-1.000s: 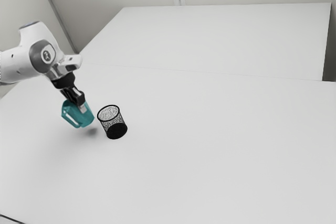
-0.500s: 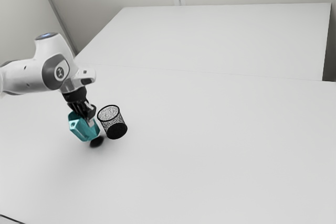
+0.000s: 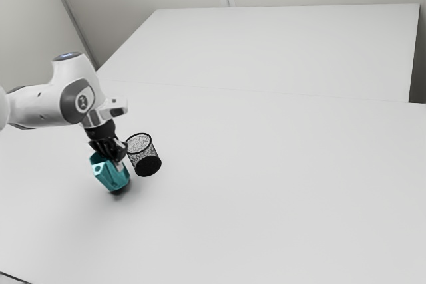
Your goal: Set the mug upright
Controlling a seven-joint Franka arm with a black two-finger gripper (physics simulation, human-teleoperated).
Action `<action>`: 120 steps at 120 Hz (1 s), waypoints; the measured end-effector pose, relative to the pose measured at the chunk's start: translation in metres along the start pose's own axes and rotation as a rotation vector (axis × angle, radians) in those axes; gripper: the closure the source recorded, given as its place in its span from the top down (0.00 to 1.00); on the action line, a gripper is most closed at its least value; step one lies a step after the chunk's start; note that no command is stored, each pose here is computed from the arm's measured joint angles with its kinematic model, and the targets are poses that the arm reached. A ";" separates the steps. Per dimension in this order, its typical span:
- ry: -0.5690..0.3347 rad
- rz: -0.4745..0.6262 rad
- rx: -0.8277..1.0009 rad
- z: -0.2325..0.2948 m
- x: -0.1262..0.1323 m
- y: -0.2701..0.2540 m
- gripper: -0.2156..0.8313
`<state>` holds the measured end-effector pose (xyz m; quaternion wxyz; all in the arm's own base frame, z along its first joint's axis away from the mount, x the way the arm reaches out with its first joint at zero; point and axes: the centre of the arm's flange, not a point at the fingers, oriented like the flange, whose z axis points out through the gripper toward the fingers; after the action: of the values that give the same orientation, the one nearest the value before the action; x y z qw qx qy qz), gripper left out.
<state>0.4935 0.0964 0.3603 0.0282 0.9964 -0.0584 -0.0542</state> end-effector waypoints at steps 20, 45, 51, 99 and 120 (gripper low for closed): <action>-0.007 0.003 0.001 0.007 0.002 0.013 0.07; -0.012 -0.011 0.003 0.011 0.000 0.018 0.07; -0.014 -0.018 0.003 0.012 -0.001 0.017 0.07; 0.006 -0.054 0.032 -0.003 -0.009 0.018 0.58; 0.061 -0.034 0.108 -0.057 -0.014 0.045 0.70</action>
<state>0.4813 0.0559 0.4212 -0.0249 0.9985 -0.0434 -0.0211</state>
